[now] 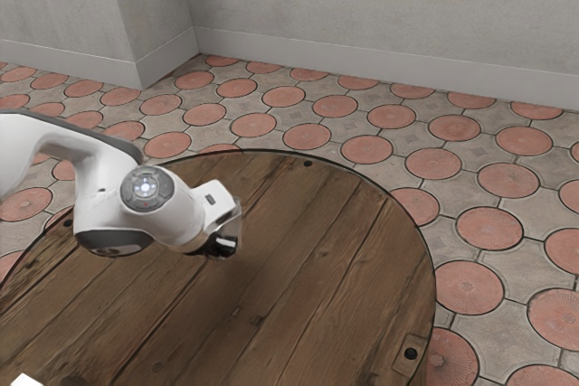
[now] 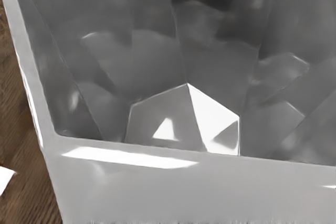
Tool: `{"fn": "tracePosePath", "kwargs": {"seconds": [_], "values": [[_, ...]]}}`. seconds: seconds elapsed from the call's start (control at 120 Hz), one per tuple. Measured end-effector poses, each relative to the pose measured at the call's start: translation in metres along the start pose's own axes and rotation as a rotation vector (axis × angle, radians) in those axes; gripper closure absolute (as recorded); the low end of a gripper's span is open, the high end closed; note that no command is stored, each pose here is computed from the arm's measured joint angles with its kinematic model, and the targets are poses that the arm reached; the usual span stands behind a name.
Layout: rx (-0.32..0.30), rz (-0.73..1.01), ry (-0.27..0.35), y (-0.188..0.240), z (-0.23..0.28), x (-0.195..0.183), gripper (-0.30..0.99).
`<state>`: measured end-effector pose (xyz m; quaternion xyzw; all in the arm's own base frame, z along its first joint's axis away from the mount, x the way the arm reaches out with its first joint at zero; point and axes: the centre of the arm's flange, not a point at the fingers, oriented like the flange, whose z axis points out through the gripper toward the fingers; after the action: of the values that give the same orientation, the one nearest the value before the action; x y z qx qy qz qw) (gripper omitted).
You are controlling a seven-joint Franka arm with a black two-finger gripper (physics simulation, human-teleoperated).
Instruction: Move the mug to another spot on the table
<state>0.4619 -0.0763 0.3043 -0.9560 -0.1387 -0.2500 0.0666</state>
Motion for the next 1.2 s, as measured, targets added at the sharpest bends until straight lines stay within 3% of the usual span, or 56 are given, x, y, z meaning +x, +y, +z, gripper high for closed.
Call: {"fn": "tracePosePath", "kwargs": {"seconds": [0.342,0.617,1.2], "values": [[0.058,0.079,-0.067,-0.048,0.036,-0.005,0.72],[0.001,0.232,-0.076,-0.001,0.033,-0.03,0.71],[0.03,0.174,-0.105,-0.026,0.052,-0.024,0.69]]}}
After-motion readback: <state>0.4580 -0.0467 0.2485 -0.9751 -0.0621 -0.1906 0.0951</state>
